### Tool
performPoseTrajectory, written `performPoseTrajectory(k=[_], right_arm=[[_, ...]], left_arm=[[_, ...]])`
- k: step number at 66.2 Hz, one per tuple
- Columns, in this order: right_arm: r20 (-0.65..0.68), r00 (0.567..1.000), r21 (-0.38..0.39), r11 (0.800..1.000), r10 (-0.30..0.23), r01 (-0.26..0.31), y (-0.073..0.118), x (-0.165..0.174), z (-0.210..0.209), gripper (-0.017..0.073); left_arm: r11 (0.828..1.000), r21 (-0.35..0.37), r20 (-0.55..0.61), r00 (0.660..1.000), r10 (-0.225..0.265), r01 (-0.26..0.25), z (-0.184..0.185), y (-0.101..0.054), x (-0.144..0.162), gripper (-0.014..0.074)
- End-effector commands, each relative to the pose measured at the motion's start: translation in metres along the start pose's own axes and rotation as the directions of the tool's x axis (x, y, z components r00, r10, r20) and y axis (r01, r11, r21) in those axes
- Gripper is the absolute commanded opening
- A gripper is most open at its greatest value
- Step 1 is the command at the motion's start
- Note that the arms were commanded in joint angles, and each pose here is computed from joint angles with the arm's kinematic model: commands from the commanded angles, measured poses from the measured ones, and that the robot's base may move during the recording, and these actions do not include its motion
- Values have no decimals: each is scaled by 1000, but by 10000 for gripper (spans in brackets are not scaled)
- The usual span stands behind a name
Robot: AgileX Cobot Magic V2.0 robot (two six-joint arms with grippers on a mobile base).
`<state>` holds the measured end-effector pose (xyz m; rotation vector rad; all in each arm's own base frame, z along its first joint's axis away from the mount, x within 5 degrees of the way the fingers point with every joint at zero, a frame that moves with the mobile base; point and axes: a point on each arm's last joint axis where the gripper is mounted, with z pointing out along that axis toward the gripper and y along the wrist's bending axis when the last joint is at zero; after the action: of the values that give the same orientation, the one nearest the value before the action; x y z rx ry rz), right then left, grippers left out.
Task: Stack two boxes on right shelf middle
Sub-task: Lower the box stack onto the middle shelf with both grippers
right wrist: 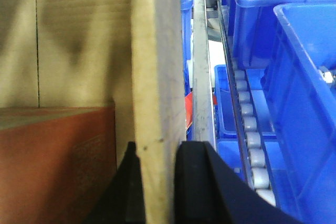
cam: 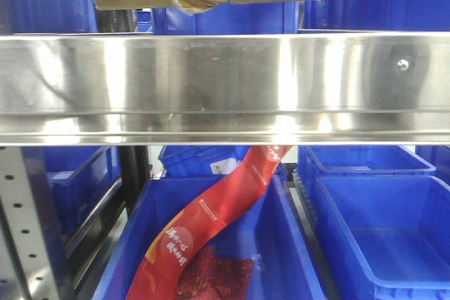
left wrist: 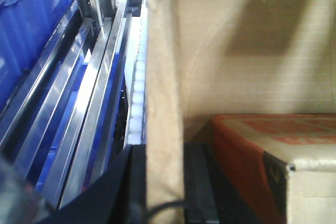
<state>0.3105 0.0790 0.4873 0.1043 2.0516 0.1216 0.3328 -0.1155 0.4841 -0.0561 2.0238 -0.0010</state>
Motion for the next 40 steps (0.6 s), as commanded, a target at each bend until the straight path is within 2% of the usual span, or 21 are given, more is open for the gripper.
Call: performPoseTrajectory(k=[1, 40], right_arm=[[97, 995, -21, 1000, 13, -11, -2, -13, -16, -162], [95, 995, -23, 1000, 14, -12, -2, -12, -16, -162]], left_arm=[[999, -30, 41, 999, 23, -22, -3, 5, -6, -111], [999, -30, 41, 999, 23, -22, -3, 5, -6, -111]])
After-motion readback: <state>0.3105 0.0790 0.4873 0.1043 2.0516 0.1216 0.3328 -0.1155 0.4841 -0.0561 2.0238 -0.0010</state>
